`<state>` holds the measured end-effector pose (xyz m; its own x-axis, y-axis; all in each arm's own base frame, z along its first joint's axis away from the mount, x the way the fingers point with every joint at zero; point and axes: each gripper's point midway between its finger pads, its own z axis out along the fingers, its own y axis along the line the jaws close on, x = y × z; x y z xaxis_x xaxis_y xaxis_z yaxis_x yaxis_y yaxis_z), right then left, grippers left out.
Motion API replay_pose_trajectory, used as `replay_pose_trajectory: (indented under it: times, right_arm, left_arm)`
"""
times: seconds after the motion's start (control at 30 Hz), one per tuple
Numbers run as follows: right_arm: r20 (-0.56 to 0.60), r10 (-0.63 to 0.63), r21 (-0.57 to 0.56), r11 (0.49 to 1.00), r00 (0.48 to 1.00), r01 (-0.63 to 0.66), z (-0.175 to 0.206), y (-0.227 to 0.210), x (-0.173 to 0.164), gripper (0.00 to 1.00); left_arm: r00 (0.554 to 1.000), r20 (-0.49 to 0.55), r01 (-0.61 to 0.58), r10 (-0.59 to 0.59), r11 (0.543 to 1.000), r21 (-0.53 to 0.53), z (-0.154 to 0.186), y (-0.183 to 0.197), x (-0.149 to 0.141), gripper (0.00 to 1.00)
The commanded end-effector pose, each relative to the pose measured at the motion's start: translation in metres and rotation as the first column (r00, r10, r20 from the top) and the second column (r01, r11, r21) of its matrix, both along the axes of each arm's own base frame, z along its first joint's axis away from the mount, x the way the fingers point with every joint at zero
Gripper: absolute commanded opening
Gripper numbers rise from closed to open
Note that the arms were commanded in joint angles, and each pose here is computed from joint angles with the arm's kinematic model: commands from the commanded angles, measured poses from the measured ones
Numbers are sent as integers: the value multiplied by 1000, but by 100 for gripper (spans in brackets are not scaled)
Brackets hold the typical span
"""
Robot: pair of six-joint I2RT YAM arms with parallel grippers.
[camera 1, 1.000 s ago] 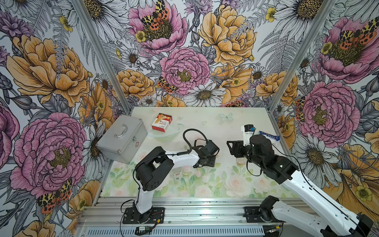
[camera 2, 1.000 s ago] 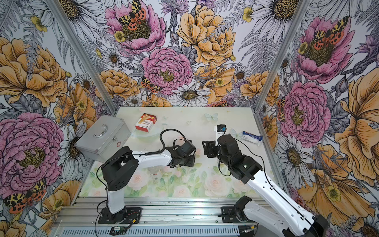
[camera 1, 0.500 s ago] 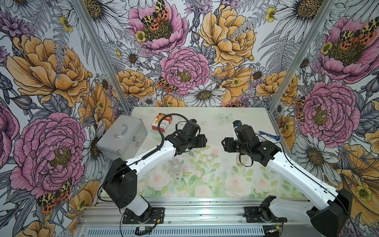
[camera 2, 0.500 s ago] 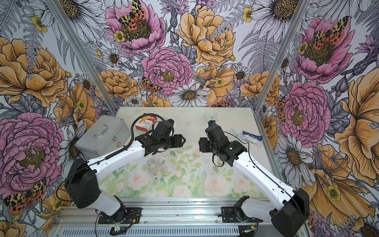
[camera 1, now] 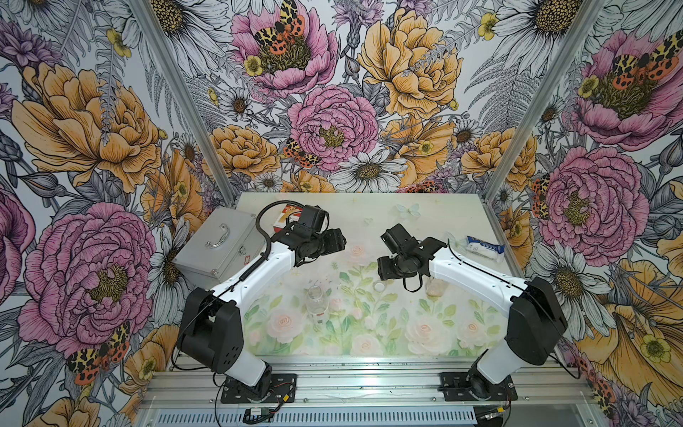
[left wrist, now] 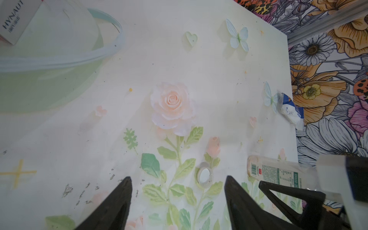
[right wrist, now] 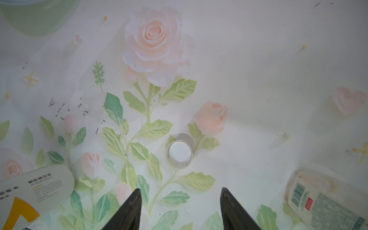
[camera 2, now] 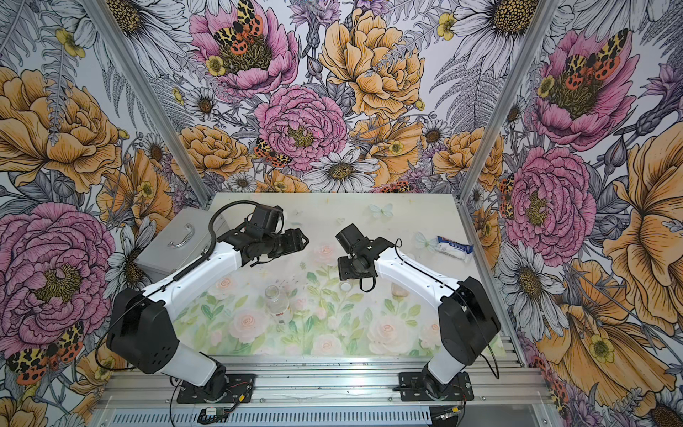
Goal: Screw on the bottle caps
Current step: Pick up the bottle cap from the center of the board.
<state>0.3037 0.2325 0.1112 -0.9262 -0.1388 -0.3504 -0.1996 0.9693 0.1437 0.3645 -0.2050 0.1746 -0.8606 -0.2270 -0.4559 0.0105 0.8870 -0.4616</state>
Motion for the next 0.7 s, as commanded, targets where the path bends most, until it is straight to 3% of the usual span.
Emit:
replay_pose_trajectory:
  times: [0.0, 0.43, 0.67]
  right_arm:
    - [-19, 17, -43, 999, 1000, -18, -13, 5, 6, 65]
    - [-108, 44, -54, 997, 993, -50, -63, 21, 19, 67]
    - [-175, 39, -48, 998, 984, -48, -88, 19, 8, 60]
  left_arm:
    - [998, 57, 30, -29, 999, -19, 25, 2, -3, 96]
    - [994, 105, 33, -39, 998, 57, 30, 13, -2, 99]
    - [987, 139, 66, -76, 995, 81, 37, 13, -5, 99]
